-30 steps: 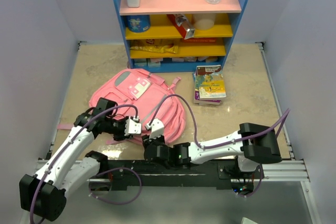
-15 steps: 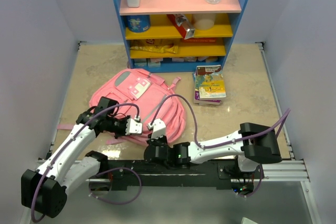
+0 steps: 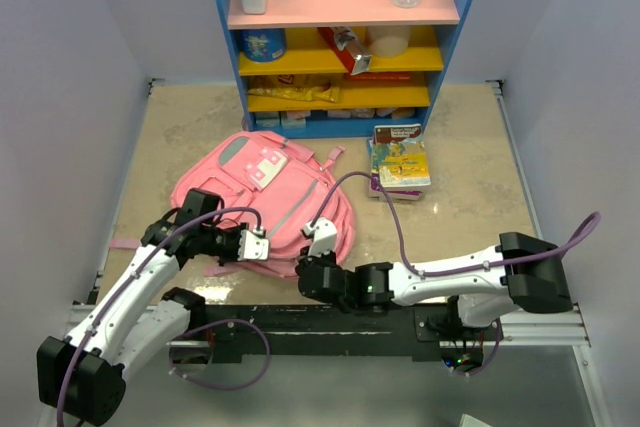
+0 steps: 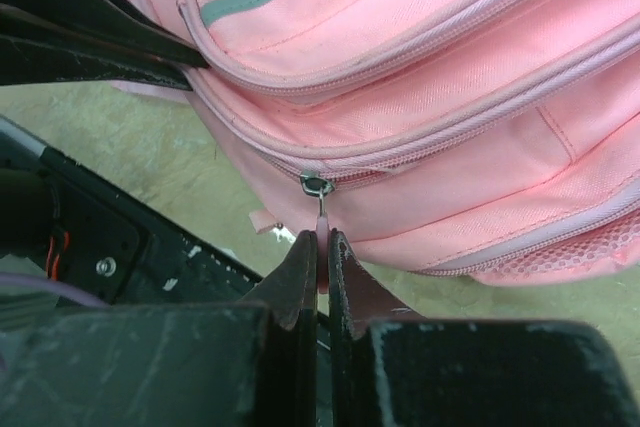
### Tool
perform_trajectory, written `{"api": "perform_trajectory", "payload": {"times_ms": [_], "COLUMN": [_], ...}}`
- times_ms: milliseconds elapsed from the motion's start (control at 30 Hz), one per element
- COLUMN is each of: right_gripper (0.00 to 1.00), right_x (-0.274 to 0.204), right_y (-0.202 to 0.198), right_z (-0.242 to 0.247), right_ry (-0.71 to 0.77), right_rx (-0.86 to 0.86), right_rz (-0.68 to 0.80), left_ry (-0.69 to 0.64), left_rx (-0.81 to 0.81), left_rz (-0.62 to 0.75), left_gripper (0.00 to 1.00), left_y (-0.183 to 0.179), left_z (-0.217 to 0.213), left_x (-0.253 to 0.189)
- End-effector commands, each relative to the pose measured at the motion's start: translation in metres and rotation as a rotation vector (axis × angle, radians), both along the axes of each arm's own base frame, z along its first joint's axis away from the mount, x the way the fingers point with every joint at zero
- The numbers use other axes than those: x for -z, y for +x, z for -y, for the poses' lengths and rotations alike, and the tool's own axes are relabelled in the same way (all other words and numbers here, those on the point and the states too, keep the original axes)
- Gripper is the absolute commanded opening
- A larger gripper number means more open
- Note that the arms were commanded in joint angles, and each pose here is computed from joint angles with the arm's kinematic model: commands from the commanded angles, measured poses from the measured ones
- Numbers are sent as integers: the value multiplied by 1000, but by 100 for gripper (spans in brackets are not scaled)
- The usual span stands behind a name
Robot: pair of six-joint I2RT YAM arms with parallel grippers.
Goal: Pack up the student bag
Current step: Zip the student bag at the center of the board.
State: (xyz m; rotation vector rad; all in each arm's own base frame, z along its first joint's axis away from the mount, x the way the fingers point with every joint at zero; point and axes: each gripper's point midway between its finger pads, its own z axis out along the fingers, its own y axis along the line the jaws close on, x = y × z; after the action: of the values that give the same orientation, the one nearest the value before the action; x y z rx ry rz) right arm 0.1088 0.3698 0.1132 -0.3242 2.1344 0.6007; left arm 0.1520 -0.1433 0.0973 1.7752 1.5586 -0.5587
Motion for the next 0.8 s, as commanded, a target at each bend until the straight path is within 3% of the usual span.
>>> {"api": "perform_trajectory", "payload": {"times_ms": [0, 200, 767], "right_gripper": [0, 0, 0], "right_x": [-2, 13, 4], "right_y": [-11, 3, 115], "right_z": [7, 36, 84], "right_ry": [57, 56, -139], "right_rx": [-65, -57, 107], "right_rz": [-106, -190, -60], "left_ry": [43, 73, 215], "left_rx": [-19, -15, -33], "left_rz": [50, 78, 132], "left_gripper": [0, 0, 0], "left_y": [9, 10, -1], "left_z": [-8, -13, -44], "left_x": [6, 10, 20]}}
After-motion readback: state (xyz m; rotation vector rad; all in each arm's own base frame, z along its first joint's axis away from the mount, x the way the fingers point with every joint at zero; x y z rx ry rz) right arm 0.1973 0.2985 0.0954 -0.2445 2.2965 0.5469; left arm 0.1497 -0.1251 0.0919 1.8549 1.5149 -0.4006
